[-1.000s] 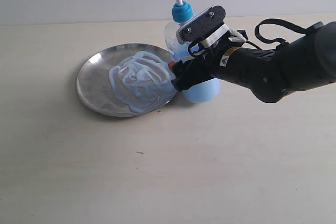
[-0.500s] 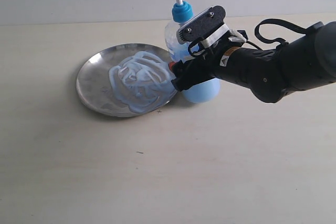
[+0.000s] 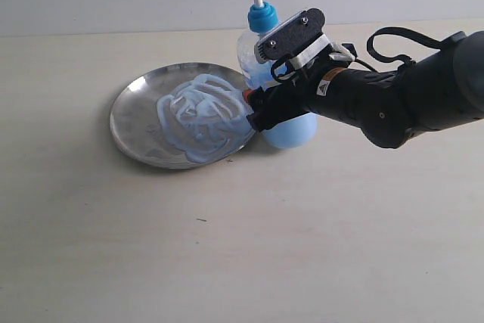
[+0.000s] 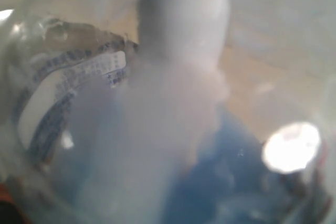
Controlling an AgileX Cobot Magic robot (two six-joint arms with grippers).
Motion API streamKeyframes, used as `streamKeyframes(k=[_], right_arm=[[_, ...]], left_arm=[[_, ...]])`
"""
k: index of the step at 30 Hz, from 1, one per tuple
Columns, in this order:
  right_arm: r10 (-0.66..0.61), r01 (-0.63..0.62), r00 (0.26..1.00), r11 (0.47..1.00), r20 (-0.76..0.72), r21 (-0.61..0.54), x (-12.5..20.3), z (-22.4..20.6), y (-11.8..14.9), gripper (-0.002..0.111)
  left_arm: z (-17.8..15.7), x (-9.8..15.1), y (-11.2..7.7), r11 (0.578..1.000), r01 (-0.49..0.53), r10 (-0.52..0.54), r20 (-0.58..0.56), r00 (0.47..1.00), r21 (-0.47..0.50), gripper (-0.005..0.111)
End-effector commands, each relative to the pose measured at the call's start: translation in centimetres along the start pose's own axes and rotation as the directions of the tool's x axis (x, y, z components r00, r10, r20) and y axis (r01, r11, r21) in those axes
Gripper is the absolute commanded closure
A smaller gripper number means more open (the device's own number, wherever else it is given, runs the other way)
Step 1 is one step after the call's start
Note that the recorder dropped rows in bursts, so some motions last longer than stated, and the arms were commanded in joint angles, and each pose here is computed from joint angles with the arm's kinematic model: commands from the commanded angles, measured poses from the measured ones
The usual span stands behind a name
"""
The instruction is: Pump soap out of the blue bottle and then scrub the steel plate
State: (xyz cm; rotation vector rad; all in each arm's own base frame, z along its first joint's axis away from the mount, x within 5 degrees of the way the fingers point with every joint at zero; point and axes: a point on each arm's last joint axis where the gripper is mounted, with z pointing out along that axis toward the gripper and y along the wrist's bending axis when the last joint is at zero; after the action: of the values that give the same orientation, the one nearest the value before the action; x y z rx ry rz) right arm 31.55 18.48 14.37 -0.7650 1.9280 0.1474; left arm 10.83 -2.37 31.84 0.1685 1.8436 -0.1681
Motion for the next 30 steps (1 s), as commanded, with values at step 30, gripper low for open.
streamKeyframes(k=[30], right_arm=[[-0.065,0.065,0.993,0.998,0.098,0.006,-1.7,-0.3,-0.3,0.108]], left_arm=[[15.1,-8.2,-6.5,0.855,0.208,-0.030,-0.354,0.935,0.475,0.107]])
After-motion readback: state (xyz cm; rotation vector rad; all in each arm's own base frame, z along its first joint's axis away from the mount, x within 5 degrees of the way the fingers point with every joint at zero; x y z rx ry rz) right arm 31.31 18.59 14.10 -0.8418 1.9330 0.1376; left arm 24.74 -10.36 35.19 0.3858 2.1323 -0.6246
